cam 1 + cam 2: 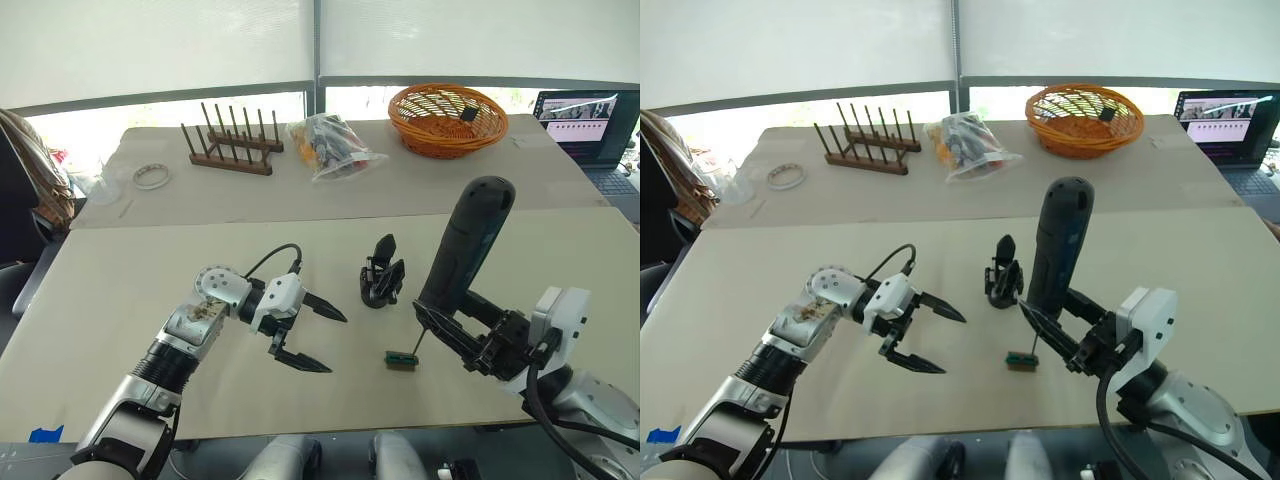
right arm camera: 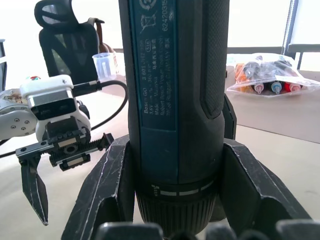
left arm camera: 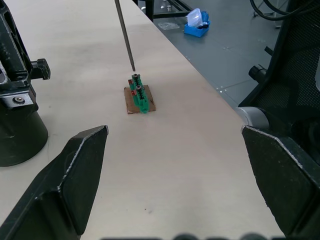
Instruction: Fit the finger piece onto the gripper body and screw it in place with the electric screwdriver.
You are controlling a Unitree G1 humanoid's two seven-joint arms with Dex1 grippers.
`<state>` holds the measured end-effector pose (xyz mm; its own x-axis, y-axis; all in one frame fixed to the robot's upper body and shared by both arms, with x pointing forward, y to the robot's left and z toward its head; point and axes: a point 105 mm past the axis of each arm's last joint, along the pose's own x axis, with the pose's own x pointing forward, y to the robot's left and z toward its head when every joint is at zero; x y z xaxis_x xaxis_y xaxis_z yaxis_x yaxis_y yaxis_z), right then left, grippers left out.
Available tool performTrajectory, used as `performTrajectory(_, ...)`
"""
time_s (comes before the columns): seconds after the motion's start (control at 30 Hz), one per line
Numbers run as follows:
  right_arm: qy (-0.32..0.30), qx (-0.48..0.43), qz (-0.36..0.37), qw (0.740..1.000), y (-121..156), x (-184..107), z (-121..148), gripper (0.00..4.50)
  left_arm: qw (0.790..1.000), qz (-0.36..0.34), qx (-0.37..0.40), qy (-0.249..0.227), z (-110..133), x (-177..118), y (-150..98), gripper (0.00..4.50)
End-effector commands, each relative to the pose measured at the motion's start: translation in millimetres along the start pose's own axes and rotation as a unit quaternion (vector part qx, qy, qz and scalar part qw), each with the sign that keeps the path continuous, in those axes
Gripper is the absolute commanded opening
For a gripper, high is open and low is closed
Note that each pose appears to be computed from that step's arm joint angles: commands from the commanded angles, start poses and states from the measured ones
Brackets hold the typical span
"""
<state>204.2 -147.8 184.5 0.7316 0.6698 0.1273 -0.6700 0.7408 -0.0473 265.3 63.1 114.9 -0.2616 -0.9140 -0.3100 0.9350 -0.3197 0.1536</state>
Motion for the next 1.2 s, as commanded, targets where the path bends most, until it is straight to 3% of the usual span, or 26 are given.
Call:
performTrajectory(0.03, -0.028, -0.031, 0.015, 0.999, 6, 1, 13, 1.91, 1.000, -0.001, 0.019, -0.002, 5, 2, 2, 4.50)
performTrajectory(1.2, -0.028, -0.029, 0.014, 0.999, 7, -3, 15, 1.91, 0.999, -0.016, 0.032, -0.011, -4, 27, 14, 4.50)
